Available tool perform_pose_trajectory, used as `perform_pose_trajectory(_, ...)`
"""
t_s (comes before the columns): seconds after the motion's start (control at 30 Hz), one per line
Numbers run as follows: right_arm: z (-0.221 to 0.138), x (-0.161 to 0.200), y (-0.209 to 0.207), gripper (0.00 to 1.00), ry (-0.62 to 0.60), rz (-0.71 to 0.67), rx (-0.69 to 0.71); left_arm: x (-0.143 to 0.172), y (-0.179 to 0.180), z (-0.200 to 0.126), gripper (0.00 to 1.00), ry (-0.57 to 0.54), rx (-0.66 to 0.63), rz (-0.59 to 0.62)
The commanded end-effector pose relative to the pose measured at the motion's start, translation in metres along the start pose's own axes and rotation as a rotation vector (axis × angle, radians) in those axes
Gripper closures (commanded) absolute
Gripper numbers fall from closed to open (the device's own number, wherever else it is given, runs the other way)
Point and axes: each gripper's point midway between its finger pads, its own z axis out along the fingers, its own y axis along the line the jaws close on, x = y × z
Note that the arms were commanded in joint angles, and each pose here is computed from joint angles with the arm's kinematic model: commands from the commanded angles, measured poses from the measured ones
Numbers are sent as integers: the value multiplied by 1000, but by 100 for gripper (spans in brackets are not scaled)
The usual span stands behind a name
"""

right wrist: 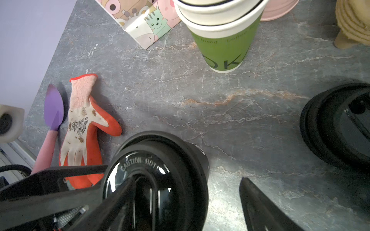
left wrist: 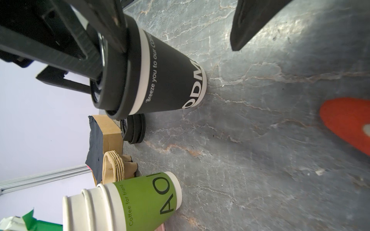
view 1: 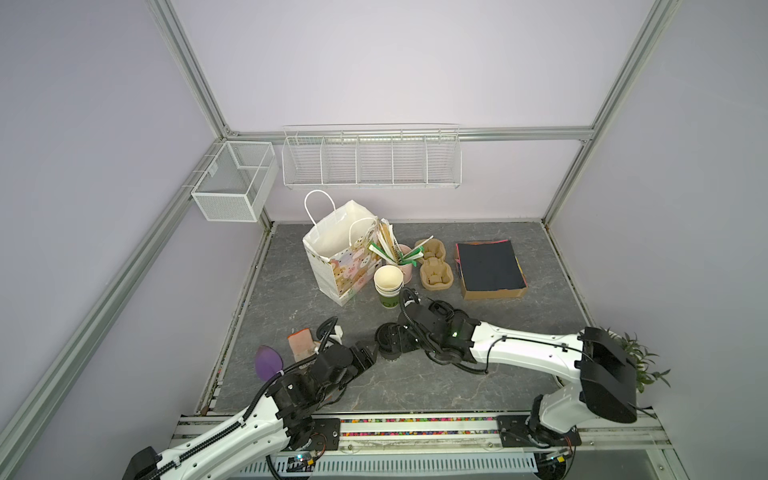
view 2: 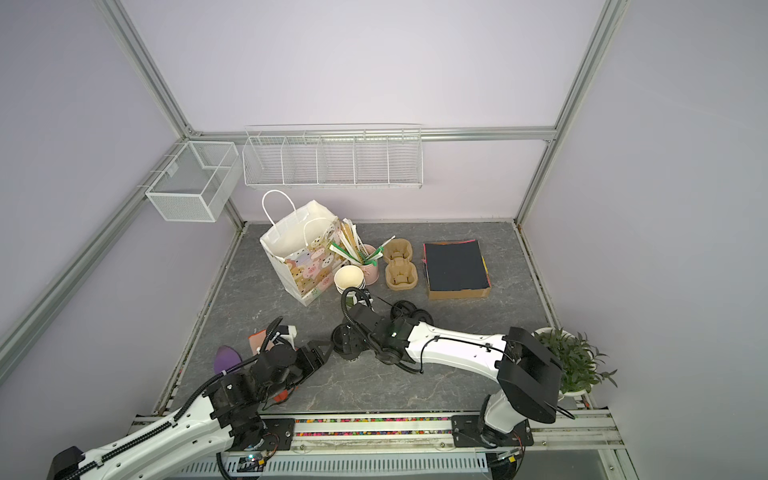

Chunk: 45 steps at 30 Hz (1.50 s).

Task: Pack a coffee takeout order
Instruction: Press the lid on the coffee cup.

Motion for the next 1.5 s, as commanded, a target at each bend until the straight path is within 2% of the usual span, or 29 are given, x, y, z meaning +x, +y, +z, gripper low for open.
perform_pose_trajectory(0.0,8,42,-27,16,125,-34,96,22,94,3,21,52,-311,43)
perform_pose_trajectory(0.3,7,44,-31,16,121,-30,110,25,125,3,24,37,-410,60)
perform_pose_trajectory(0.4,9,46,-33,15,125,-28,113,27,134,3,33,35,-419,50)
perform_pose_trajectory(0.6,10,47,-34,15,124,-25,114,27,149,-2,35,28,-456,58)
perform_pose_trajectory(0.67,11,47,-34,15,122,-23,114,28,153,-3,40,30,-467,65)
perform_pose_trajectory(0.9,13,48,-34,15,127,-24,117,26,158,-4,39,28,-509,88)
perform_pose_trajectory(1.0,12,48,-32,15,128,-27,111,16,138,-7,32,3,-498,120)
perform_pose_trajectory(1.1,11,46,-31,14,124,-30,106,6,106,-8,28,-21,-432,143)
perform_pose_trajectory(1.33,6,40,-27,14,117,-37,97,-30,17,-35,25,-103,-299,206)
perform_pose_trajectory(1.47,0,34,-25,14,106,-45,99,-51,-14,-54,23,-171,-269,256)
